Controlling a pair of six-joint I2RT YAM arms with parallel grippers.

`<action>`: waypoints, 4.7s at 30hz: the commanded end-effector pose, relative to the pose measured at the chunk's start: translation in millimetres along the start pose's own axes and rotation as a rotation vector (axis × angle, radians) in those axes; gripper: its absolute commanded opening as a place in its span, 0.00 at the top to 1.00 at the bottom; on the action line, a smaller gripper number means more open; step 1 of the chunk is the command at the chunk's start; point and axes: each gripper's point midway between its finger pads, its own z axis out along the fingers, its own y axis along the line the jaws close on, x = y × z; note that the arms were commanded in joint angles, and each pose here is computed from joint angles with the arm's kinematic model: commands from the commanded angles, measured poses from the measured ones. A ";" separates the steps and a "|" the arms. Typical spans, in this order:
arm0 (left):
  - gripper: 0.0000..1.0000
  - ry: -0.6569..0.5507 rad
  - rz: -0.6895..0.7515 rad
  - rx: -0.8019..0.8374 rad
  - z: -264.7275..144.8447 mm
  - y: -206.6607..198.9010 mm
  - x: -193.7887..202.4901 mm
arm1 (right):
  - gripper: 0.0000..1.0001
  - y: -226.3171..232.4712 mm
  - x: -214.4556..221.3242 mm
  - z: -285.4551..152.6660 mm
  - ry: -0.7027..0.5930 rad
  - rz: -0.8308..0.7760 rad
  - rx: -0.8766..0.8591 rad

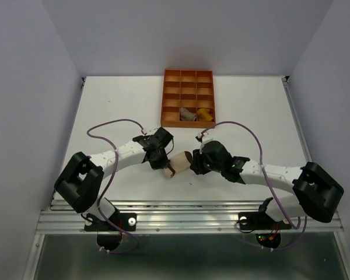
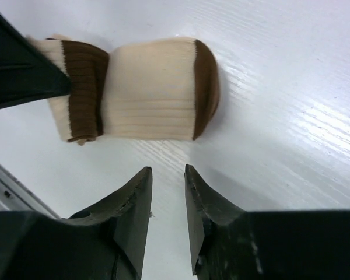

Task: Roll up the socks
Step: Roll the sock at the center of the board.

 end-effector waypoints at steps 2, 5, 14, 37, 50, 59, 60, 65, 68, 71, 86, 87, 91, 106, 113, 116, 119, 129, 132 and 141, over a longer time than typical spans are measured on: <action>1.00 0.037 0.068 -0.145 -5.2 23.8 4.2 | 0.67 -8.1 -19.3 14.7 -0.060 -0.014 0.082; 1.00 0.069 0.091 -0.213 -6.2 31.0 5.7 | 0.68 5.1 -32.2 18.2 -0.081 -0.074 0.022; 1.00 0.180 0.160 -0.309 -10.9 29.8 9.4 | 0.59 73.4 -37.9 -6.1 -0.205 -0.267 -0.257; 1.00 0.337 0.148 -0.355 -19.4 20.3 25.4 | 0.47 134.0 -3.4 18.5 -0.223 -0.614 -0.085; 1.00 0.351 0.090 -0.330 -16.2 11.9 30.7 | 0.46 140.3 13.3 38.1 -0.164 -0.671 -0.021; 1.00 0.363 0.076 -0.328 -13.8 9.7 33.0 | 0.47 120.5 28.8 47.0 -0.106 -0.689 0.078; 1.00 0.364 0.072 -0.325 -12.9 9.1 33.4 | 0.47 119.5 26.0 47.6 -0.110 -0.689 0.097; 1.00 0.348 0.060 -0.320 -14.6 6.3 30.2 | 0.48 110.3 32.9 51.6 -0.071 -0.719 0.138; 1.00 0.345 0.057 -0.320 -15.4 5.7 29.5 | 0.48 98.0 32.1 50.7 -0.062 -0.723 0.209; 1.00 0.348 0.057 -0.322 -14.8 5.9 30.0 | 0.48 89.2 36.2 50.1 -0.042 -0.721 0.247; 0.96 0.293 0.049 -0.213 -22.4 -13.0 19.2 | 0.92 52.7 84.8 59.2 0.087 -0.716 0.368; 0.94 0.284 0.053 -0.212 -22.4 -13.3 16.7 | 0.96 50.3 89.7 60.8 0.092 -0.696 0.373; 0.76 0.226 0.060 -0.167 -25.0 -24.8 1.3 | 0.99 61.9 93.5 62.2 0.072 -0.615 0.303; 0.57 -0.177 -0.082 0.044 -56.7 -59.6 -118.8 | 0.99 64.5 48.5 46.8 -0.016 -0.238 0.032; 0.57 -0.230 -0.092 0.116 -59.9 -60.6 -134.0 | 0.99 38.1 44.9 33.7 -0.011 0.058 -0.090; 0.57 -0.192 -0.074 0.114 -50.8 -55.9 -122.5 | 0.99 20.0 43.4 26.4 -0.016 0.246 -0.114; 0.57 -0.168 -0.051 0.139 -44.6 -58.0 -115.8 | 0.99 9.8 47.5 21.2 0.000 0.351 -0.136; 0.57 0.034 0.142 0.454 -33.0 -105.2 -48.7 | 0.99 -47.9 83.0 12.7 0.066 0.619 -0.009; 0.57 0.105 0.162 0.499 -22.8 -113.2 -28.5 | 0.99 -52.3 90.0 16.0 0.098 0.648 0.006; 0.57 0.139 0.216 0.505 -7.8 -125.5 -8.1 | 0.99 -66.7 105.2 18.8 0.150 0.711 0.052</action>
